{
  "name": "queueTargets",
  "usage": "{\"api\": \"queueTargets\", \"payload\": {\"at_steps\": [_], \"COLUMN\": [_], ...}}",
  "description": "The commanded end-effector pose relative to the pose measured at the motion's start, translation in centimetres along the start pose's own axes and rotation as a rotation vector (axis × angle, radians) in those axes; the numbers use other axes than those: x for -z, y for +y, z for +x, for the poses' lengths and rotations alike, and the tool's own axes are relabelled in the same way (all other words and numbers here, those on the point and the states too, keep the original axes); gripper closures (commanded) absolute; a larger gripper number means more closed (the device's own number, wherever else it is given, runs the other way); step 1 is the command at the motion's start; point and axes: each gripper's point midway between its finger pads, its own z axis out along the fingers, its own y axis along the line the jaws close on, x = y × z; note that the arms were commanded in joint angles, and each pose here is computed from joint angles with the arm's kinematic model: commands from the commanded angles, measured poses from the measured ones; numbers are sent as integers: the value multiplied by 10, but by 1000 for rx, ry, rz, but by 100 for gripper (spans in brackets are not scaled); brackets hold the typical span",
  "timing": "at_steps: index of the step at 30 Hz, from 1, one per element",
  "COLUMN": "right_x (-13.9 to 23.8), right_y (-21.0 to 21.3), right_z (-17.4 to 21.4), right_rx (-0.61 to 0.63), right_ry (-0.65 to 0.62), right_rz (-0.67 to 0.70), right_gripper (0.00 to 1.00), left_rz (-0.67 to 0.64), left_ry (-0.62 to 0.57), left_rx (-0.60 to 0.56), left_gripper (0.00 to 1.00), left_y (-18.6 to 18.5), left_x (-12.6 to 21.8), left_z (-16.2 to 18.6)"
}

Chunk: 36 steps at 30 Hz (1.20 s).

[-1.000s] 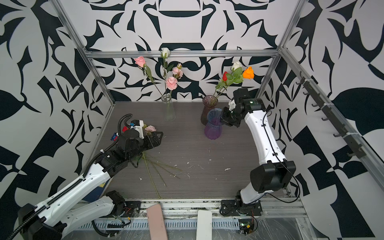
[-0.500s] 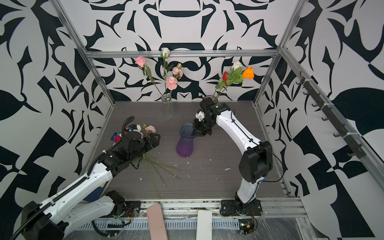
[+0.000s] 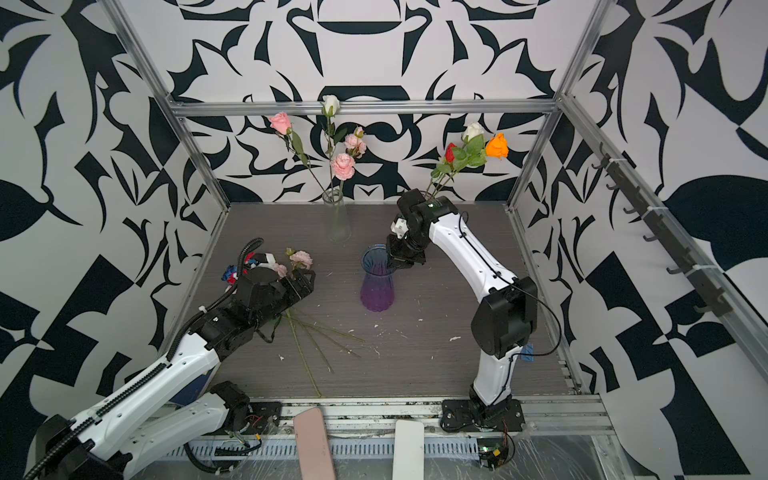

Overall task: Arrange the flowers into the vase
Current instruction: 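Slide the blue-purple vase to the middle of the table with the right gripper, then open and withdraw the right gripper while the left gripper lowers to the roses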

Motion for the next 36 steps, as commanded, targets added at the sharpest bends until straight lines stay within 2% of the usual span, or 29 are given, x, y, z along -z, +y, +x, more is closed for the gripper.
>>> {"api": "queueTargets", "payload": {"at_steps": [1,12,18,22,24,29,31,34,36], "right_x": [26,15,12,11,10,15,20,31,43], "right_y": [28,33,37,41,43,46,48,47,43], "right_z": [2,10,13,15,17,15,13,11,5], "right_rx": [79,89,112,131,139,156,165,188,192], "right_ry": [-45,11,44,64,75,61,50,14,-39], "right_rz": [-84,-136,-153,-164,-168,-173,-174,-140,-105], "right_gripper": [98,96,87,86,80,67,66,66,66], "left_rz": [-38,-29,-32,-36,-40,-87,-135,-199,-250], "left_ry": [-2,16,20,20,18,14,35,102,148], "left_rx": [13,14,22,31,35,25,39,90,121], "left_gripper": [7,9,9,9,9,20,24,41,41], "left_y": [9,2,1,0,1,8,19,36,49], "left_x": [-3,-13,-17,-20,-22,-20,-20,-20,-23], "left_z": [1,3,3,3,3,-4,-8,-12,-13]}}
